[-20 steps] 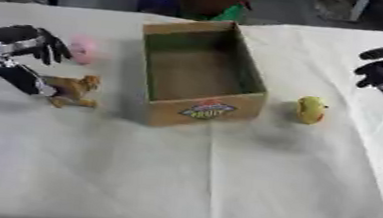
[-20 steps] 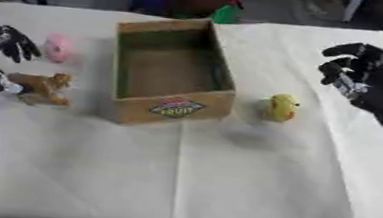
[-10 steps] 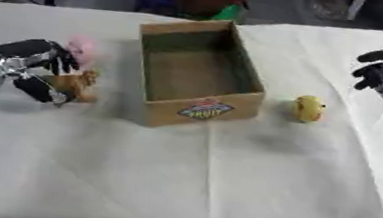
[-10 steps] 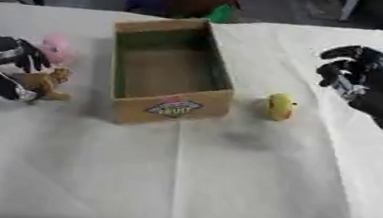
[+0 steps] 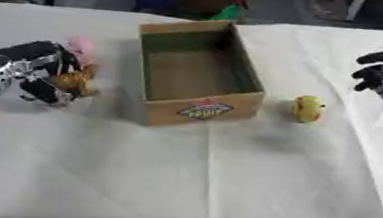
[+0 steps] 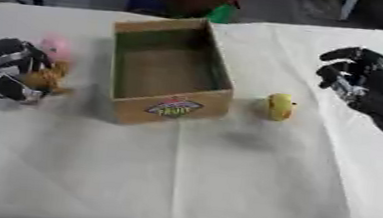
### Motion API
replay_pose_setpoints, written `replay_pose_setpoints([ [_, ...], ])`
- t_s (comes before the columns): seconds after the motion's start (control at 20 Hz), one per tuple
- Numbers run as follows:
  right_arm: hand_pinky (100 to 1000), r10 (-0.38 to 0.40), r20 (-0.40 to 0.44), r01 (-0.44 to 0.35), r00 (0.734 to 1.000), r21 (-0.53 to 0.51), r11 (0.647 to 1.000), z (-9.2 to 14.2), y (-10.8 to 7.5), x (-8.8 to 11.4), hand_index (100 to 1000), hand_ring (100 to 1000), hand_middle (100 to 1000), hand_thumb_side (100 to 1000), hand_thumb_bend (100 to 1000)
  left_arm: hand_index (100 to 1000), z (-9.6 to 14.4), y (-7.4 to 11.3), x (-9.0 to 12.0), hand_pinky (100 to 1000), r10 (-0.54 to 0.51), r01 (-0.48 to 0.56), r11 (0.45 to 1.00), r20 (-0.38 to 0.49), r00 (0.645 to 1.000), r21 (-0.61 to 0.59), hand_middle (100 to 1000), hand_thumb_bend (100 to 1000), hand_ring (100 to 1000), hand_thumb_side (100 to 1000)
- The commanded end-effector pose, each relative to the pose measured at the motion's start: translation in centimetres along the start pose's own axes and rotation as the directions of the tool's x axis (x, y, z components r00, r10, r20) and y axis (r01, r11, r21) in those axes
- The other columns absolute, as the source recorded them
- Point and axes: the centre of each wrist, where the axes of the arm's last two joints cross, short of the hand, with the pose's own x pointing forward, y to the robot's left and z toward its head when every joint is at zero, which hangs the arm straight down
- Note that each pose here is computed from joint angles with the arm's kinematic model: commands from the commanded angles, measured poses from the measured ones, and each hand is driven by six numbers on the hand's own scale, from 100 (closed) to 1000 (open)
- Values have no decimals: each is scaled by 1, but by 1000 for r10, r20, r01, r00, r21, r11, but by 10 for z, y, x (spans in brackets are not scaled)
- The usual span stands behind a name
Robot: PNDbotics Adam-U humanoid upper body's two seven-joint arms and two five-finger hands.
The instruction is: Pick up objects on the table and place them in the box.
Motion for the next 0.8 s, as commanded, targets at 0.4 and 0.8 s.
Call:
replay_pose_setpoints([
  [0.4, 583, 20, 2, -20, 1000, 13, 1000, -1, -5, 5, 707, 665, 698, 306, 314, 550, 23, 107, 38, 607, -120, 91, 969, 115, 986, 228, 352, 152, 437, 184],
  [0.8, 583, -1, 27, -1, 1000, 65, 998, -13, 6, 8, 707, 664, 698, 306, 313, 556, -26, 109, 79, 610, -152, 86, 952, 211, 966, 292, 360, 162, 452, 182],
])
